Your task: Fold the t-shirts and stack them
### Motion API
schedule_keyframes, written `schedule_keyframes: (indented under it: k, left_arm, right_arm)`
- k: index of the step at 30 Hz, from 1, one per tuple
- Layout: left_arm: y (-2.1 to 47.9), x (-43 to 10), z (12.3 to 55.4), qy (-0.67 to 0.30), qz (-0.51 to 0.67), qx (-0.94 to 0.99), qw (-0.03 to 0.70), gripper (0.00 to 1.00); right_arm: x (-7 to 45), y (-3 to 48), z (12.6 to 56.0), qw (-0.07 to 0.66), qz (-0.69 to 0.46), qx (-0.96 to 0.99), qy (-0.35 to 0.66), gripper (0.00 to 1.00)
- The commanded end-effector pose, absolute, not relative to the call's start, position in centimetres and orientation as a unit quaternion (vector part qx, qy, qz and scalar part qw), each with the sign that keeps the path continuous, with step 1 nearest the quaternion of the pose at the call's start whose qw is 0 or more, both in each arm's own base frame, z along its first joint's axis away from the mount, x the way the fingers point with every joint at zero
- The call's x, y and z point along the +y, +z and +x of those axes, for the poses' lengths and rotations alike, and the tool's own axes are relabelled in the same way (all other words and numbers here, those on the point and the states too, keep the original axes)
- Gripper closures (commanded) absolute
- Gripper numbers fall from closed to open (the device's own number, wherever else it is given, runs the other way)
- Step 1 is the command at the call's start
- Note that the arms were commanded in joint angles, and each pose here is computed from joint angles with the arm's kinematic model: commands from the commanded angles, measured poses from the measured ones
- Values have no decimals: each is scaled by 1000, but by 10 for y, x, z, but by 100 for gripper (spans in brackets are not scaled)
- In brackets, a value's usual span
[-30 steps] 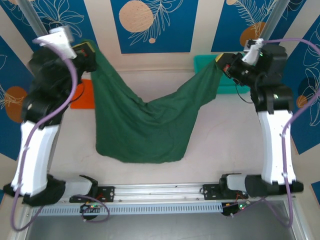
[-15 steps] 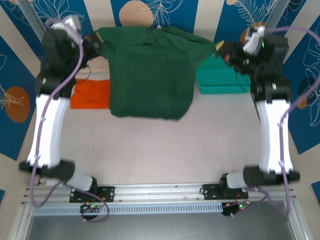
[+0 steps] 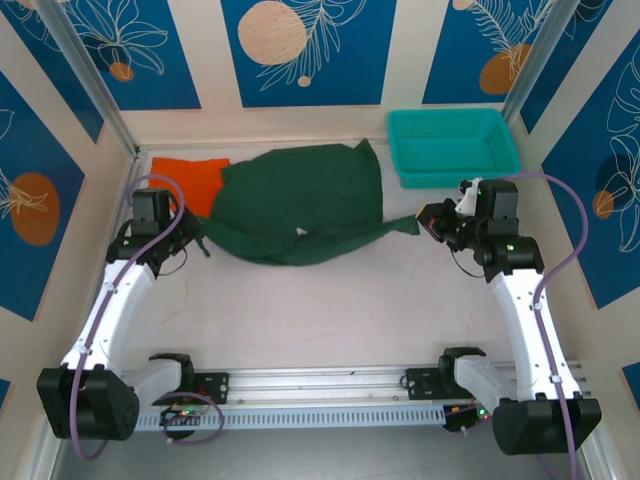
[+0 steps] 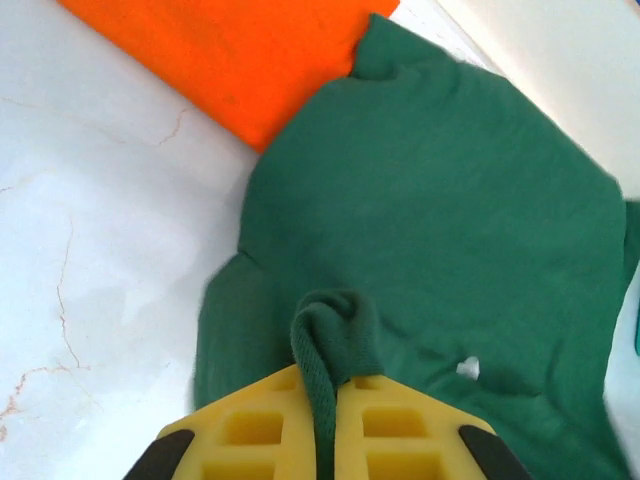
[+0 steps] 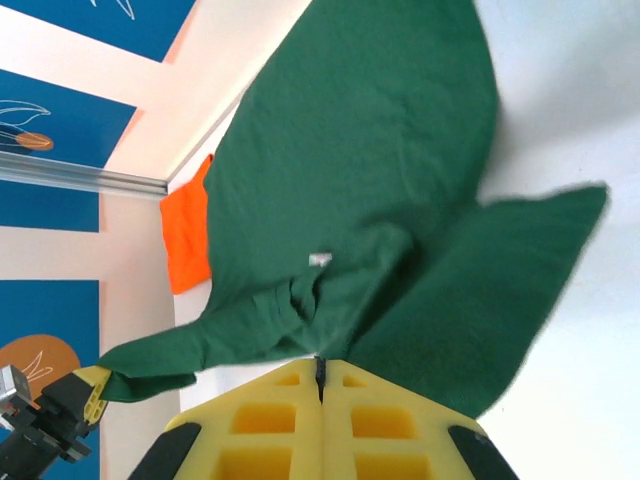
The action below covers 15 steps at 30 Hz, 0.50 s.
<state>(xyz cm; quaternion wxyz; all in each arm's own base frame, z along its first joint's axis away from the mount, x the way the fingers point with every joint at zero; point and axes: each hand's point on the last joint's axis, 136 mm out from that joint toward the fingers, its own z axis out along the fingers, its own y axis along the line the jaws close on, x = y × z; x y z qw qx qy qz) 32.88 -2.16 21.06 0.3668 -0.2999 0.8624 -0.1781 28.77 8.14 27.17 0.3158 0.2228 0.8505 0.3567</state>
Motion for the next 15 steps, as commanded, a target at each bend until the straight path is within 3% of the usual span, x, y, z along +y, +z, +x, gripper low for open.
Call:
schedule_keyframes:
  k: [1, 11, 12, 13, 15]
  left_arm:
    - [244, -22, 334, -211, -306, 832, 413, 100]
    - [224, -23, 319, -209, -321, 842, 381, 100]
    - [218, -23, 313, -204, -326, 845, 371, 94]
    - [212, -20, 306, -195, -335, 848, 361, 82]
    - [195, -11, 286, -161, -366, 855, 330, 78]
  right_arm:
    - [80, 280, 284, 341, 207, 846, 353, 100]
    - [79, 243, 271, 301, 233, 859, 343, 100]
    - [79, 237, 264, 292, 237, 862, 340, 100]
    - [79, 229, 256, 276, 245, 865, 339, 100]
    - [83, 214, 238, 245, 261, 867, 345, 100]
